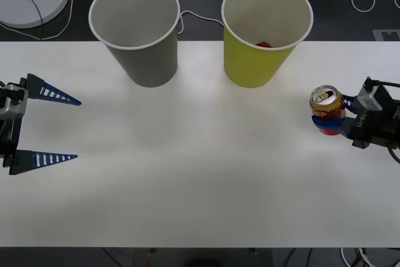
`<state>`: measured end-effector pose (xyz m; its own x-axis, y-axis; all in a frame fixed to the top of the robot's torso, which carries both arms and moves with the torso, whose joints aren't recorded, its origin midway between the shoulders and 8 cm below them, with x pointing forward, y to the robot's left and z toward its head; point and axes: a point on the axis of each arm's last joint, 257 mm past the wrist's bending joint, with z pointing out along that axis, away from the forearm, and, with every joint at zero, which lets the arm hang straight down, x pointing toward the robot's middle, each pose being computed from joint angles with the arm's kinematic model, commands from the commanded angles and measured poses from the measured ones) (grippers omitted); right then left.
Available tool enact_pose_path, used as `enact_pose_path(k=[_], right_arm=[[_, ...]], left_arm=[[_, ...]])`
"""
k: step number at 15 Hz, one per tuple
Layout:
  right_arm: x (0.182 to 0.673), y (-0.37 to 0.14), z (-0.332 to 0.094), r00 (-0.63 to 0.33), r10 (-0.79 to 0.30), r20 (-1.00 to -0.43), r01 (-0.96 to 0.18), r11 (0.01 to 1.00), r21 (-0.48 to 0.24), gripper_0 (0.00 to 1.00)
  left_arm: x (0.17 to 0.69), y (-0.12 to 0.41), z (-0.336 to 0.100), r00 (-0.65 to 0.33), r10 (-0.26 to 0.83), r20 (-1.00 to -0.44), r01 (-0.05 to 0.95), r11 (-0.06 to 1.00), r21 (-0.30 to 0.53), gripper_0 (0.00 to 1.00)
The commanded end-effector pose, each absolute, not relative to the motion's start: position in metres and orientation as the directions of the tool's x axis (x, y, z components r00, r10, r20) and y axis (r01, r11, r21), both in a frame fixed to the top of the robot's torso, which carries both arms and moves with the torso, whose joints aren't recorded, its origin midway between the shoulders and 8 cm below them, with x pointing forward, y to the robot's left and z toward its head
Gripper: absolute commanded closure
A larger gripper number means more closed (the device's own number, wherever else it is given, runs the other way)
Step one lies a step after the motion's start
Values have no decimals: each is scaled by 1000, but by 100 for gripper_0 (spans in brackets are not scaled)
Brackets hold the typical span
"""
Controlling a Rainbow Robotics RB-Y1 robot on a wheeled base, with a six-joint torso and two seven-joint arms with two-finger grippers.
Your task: Put the can into the green bin and the plastic bottle into the gray bin
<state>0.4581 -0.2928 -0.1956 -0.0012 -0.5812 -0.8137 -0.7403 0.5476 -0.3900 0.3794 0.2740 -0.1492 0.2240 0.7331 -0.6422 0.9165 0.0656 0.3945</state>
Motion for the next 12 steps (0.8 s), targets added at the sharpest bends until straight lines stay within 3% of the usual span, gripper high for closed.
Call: enact_pose_path(k=[1, 9, 12], right_arm=[[440, -299, -178, -46, -637, -769, -770, 514, -379, 100], [407, -298, -119, -194, -720, -667, -812, 499, -303, 100], [412, -299, -88, -216, -740, -637, -811, 499, -306, 100]], left_arm=[[379, 274, -149, 224, 733, -642, 917, 66, 395, 0], [379, 274, -149, 224, 733, -642, 917, 66, 395, 0], [379, 274, -149, 224, 733, -642, 917, 66, 395, 0]])
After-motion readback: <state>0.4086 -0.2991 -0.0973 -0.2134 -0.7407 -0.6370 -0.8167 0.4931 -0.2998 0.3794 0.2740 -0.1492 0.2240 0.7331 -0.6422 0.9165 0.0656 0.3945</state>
